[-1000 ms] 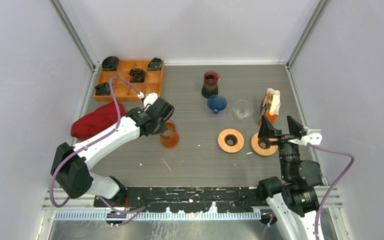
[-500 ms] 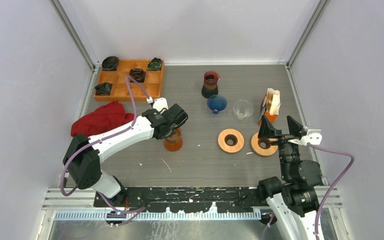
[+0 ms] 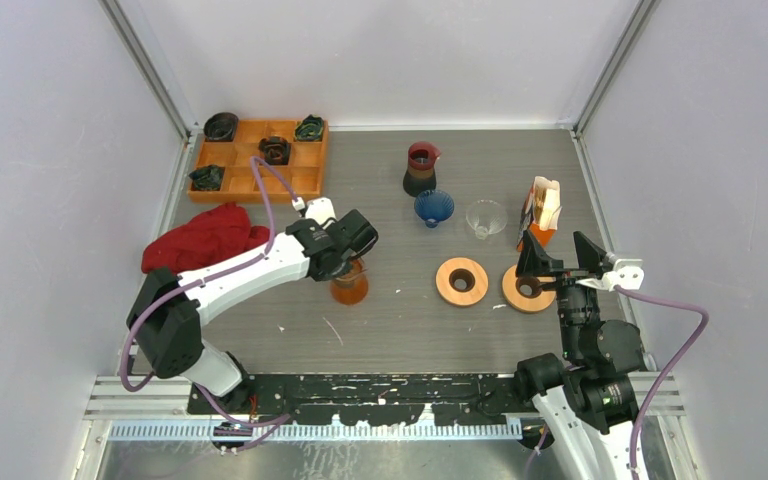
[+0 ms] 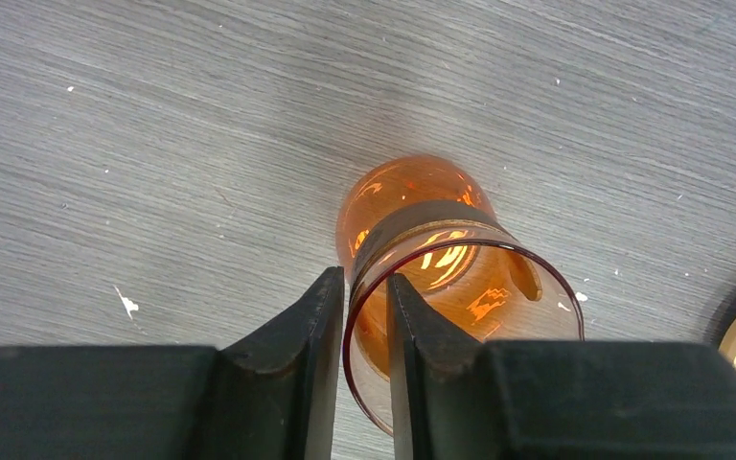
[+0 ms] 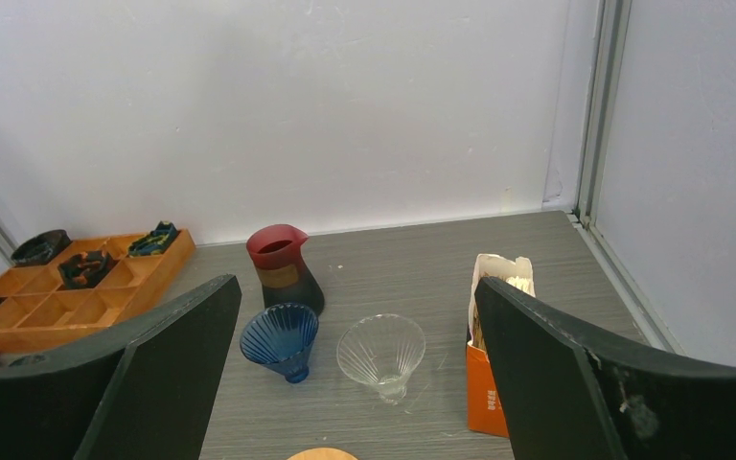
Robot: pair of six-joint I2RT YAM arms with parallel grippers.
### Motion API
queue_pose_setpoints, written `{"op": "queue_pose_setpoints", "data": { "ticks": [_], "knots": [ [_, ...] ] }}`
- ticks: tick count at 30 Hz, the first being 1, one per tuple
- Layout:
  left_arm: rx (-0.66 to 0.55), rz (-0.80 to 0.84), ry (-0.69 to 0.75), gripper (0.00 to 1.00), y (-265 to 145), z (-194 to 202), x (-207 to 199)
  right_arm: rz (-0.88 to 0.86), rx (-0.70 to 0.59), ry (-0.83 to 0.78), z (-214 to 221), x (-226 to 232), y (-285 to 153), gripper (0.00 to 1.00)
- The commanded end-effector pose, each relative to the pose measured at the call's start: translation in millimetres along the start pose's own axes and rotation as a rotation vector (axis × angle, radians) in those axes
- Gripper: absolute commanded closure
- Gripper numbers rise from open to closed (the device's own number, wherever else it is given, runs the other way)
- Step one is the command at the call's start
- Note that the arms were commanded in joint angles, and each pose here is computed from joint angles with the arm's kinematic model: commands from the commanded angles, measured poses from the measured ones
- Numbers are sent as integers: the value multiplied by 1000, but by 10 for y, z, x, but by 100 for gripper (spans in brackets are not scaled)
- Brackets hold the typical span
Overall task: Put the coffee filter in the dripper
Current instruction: Place the coffee server at the center of the board, then pick up the connecting ring from the center of the board.
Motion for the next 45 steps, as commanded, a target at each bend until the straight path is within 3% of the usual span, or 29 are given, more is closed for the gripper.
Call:
{"op": "queue_pose_setpoints", "data": {
  "ticks": [1,11,21,30,34,45],
  "knots": [
    [-35,41,-53,70,-104,-111,-80,-5,-50,10,-133,5,-6,0],
    [-6,133,-92,57,-242,-118,-139,-10,-42,9,-124,17,5,0],
    [-45,232,-88,32,-492,-264,-66,-22,13,11,-148,61,82,0],
    [-106,279,34,14,-718,-409,143,-86,288,12,151,270,342,0],
    [-113,278,126,1,-790,-451,251,-133,404,20,339,386,414,0],
    [-203,262,291,1,-959,-765,585,-142,815,10,1182,511,460,0]
  ]
}}
Point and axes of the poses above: each gripper's point midway between its finger pads, its own y axis out along the fingers, its own x axis along the line the jaws close on, z = x × y, the point moved 2 cm from there along -y, back along the fingers, and after that the axes turned 7 degrees about -y, right-handed, at the moved point
